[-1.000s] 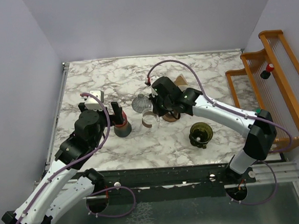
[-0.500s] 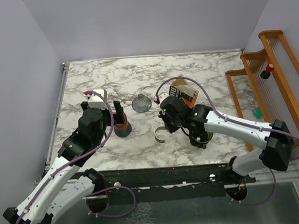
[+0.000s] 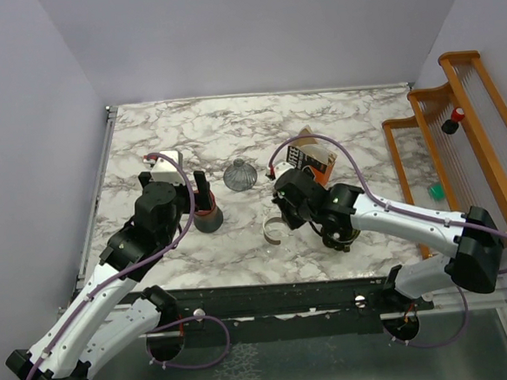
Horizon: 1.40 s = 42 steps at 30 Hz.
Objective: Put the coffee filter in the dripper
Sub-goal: Place the coffee server at the center of the board.
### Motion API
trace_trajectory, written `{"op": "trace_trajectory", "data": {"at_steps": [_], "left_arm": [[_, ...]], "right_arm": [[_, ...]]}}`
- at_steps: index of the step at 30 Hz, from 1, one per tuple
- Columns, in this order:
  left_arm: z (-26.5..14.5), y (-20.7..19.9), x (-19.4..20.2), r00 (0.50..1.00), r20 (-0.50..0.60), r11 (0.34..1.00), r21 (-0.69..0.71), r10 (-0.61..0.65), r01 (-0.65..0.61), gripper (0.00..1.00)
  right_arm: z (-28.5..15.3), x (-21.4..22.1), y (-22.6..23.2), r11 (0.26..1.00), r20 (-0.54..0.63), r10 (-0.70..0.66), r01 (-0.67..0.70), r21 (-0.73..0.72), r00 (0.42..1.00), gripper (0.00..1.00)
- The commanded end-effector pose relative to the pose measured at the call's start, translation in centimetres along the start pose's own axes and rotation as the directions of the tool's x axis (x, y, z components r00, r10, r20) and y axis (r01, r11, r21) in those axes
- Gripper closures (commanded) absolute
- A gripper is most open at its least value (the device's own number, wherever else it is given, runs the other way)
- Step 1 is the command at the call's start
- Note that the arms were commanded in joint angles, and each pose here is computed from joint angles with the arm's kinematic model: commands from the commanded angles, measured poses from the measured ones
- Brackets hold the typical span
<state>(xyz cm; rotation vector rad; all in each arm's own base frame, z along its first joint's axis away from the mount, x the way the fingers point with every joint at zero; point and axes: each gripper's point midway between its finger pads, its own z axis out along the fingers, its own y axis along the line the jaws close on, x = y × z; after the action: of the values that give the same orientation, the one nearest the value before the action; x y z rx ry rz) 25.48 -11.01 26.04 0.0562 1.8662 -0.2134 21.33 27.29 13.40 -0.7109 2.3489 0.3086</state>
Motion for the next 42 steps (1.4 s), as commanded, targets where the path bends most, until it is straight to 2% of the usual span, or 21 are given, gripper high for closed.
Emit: {"op": "trace_trajectory", "data": {"at_steps": [1,7,16,22,35,42], "left_arm": [[0.2,0.0,0.0,1.0,0.005,1.0,0.0,-0.007,0.007,0.01],[0.2,0.0,0.0,1.0,0.005,1.0,-0.002,-0.005,0.005,0.01],[0.0,0.1,-0.1,1.0,0.01,1.0,-0.001,-0.006,0.006,0.01],[0.0,0.0,-0.2,1.0,0.013,1.0,0.002,-0.007,0.007,0.01],[-0.2,0.2,-0.4,1.0,0.023,1.0,0.001,-0.003,0.003,0.01],[-0.2,0.1,-0.4,1.0,0.02,1.0,0.007,-0.001,0.0,0.01]], "right_arm": [[-0.5,-1.1,0.2,0.999,0.059,0.032,-0.032,0.005,0.998,0.91],[-1.7,-2.2,-0.2,0.998,0.092,0.051,-0.054,0.021,0.994,0.68],[-6.4,-4.1,-2.4,0.989,0.16,0.099,-0.115,0.092,0.982,0.49],[-8.7,-2.5,-5.1,0.965,0.153,0.133,-0.163,0.205,0.979,0.4],[-6.1,5.1,-6.7,0.925,-0.022,0.215,-0.197,0.324,0.976,0.36],[-5.0,6.5,-7.5,0.903,-0.04,0.225,-0.193,0.385,0.974,0.36]]}}
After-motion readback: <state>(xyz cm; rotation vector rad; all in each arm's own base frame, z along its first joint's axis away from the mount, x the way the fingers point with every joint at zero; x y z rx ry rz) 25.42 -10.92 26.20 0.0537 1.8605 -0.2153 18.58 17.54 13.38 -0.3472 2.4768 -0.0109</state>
